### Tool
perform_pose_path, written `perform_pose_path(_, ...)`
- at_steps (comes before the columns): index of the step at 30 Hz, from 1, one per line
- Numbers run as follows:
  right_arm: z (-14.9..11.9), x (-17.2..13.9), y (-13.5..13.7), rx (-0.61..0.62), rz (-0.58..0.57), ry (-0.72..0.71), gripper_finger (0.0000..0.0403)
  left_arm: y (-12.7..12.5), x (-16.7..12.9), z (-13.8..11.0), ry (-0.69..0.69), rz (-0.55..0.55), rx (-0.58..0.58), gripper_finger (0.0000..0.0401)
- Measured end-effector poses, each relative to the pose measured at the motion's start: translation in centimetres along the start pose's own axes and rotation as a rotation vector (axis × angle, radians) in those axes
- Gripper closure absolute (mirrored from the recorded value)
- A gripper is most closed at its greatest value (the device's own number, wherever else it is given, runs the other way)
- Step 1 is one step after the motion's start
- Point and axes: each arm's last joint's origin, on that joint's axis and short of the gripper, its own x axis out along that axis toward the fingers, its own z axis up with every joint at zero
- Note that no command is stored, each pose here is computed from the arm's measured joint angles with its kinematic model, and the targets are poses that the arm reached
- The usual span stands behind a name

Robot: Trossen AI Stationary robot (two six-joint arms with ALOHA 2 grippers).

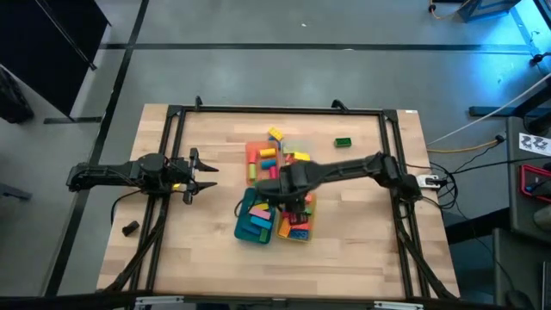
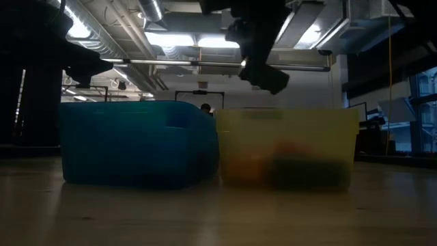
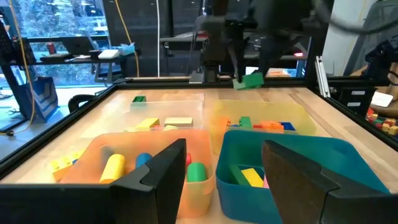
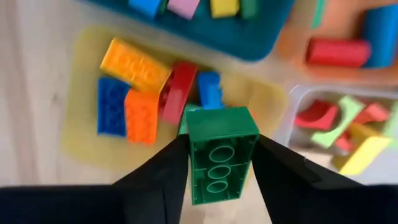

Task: Sort blocks by size
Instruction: Put the top green game piece into the yellow bin, then put the green game piece into the yellow bin

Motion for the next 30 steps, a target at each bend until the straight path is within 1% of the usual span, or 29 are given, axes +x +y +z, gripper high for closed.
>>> perform_pose_path(3, 0.5, -0.1, 1.4, 0.006, -0.094, -0.052, 0.0218, 0.0, 0.0, 0.0, 0.000, 0.000, 0.000, 0.0207)
perform_pose_path(5, 0.7, -0.1, 2.1, 0.006, -0.126, -0.078, 0.0206, 0.0, 0.0, 0.0, 0.000, 0.001, 0.000, 0.0207)
perform_pose_path(11, 0.5, -0.2, 3.5, -0.024, -0.130, -0.078, 0.0180, 0.0, 0.0, 0.0, 0.000, 0.000, 0.000, 0.0207)
perform_pose_path(12, 0.4, -0.2, 3.5, -0.022, -0.132, -0.065, 0.0177, 0.0, 0.0, 0.0, 0.000, 0.000, 0.000, 0.0207)
perform_pose_path(14, -0.3, -0.1, 3.4, 0.006, -0.147, 0.007, 0.0176, 0.0, 0.0, 0.0, 0.000, 0.000, 0.000, 0.0207)
perform_pose_path(15, -0.7, -0.1, 3.0, 0.034, -0.176, 0.049, 0.0177, 0.0, 0.0, 0.0, 0.000, 0.000, 0.000, 0.0207)
perform_pose_path(17, -0.8, 0.3, 1.9, 0.092, -0.234, 0.049, 0.0180, 0.0, 0.0, 0.0, 0.000, 0.000, 0.000, 0.0207)
perform_pose_path(19, -1.4, 0.4, 0.5, 0.115, -0.251, 0.083, 0.0184, 0.0, 0.0, 0.0, 0.000, 0.000, 0.000, 0.0207)
perform_pose_path(23, -2.6, 1.1, -3.0, 0.152, -0.238, 0.144, 0.0193, 0.0, 0.0, 0.0, 0.000, 0.000, 0.000, 0.0207)
perform_pose_path(26, -3.8, 2.0, -5.9, 0.215, -0.223, 0.200, 0.0199, 0.0, 0.0, 0.0, 0.000, 0.001, 0.000, 0.0207)
perform_pose_path(30, -6.6, 2.8, -9.7, 0.315, -0.214, 0.285, 0.0203, 0.0, 0.0, 0.0, 0.000, 0.000, 0.000, 0.0207)
